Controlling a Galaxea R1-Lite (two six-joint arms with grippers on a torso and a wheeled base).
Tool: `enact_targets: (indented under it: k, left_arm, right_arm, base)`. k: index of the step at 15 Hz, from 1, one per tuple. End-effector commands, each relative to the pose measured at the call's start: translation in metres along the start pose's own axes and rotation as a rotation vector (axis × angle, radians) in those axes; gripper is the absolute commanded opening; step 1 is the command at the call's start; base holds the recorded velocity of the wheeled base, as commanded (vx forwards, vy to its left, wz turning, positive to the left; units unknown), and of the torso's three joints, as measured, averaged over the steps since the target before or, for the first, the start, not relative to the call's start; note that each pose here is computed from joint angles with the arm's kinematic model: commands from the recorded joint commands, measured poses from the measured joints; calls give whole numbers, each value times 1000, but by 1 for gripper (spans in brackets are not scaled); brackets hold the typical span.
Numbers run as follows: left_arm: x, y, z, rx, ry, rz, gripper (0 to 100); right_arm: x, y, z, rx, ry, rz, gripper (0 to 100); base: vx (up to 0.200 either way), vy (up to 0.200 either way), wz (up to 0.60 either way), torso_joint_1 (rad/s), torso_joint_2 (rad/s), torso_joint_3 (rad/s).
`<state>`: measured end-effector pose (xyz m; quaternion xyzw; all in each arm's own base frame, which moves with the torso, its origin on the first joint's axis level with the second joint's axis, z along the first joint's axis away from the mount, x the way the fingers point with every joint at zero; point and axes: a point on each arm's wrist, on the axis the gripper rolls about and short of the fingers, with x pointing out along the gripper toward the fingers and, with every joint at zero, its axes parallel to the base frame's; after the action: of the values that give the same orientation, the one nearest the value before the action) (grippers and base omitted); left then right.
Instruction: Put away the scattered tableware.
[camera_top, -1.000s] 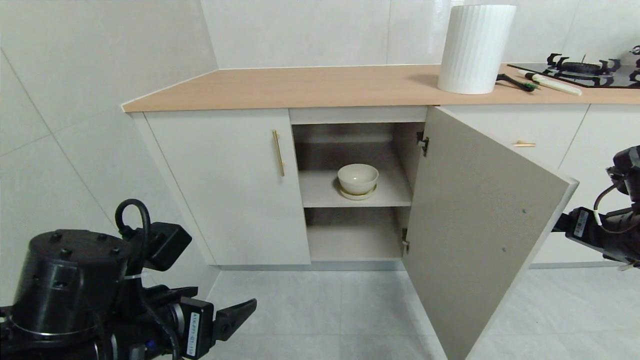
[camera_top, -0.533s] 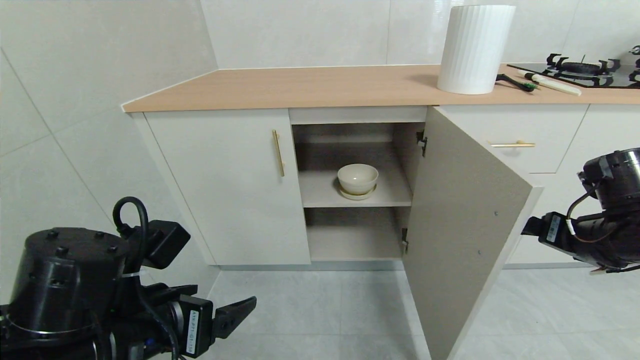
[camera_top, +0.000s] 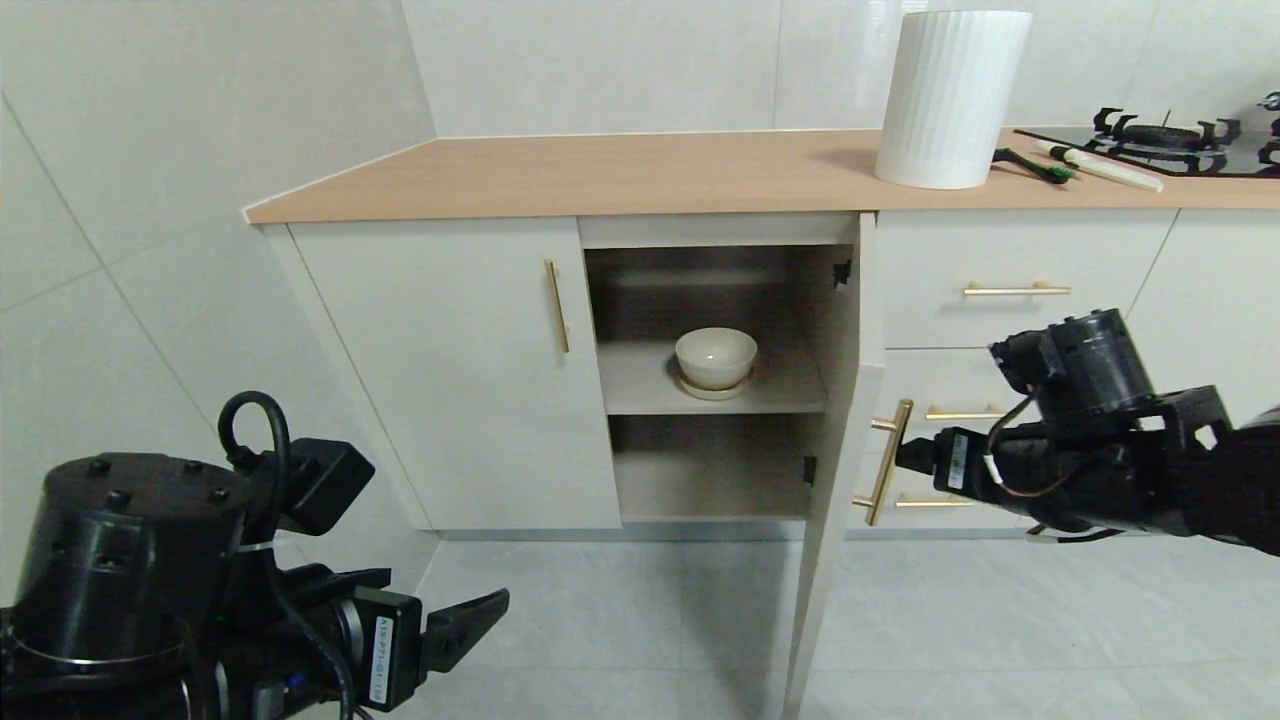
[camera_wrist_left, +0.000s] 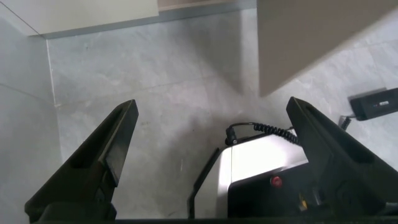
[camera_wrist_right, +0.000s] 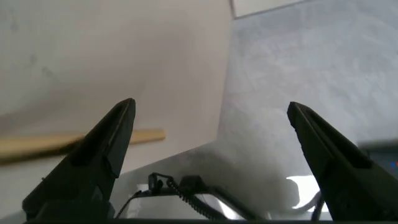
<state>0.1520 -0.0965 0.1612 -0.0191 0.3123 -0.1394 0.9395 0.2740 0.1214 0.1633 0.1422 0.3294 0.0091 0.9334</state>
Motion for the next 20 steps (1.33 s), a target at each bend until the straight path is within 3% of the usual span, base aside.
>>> enact_targets:
  k: [1, 6, 17, 20]
  left_arm:
    - [-1, 0, 0, -1, -6, -3, 100]
    - [-1, 1, 4, -14, -32, 1, 100]
    - [1, 3, 4, -16, -23, 13, 100]
    - [4, 3, 3, -16, -14, 18, 100]
  right_arm:
    - [44, 32, -5, -53, 40, 28, 100]
    - [79, 59, 10, -82, 0, 61, 100]
    - [91, 59, 1, -87, 26, 47, 100]
    - [92, 59, 0, -86, 29, 46, 100]
  base:
    - [0, 0, 0, 0, 0, 0]
    - [0, 0, 0, 0, 0, 0]
    - [0, 0, 0, 0, 0, 0]
    - [200, 0, 0, 1, 2, 2]
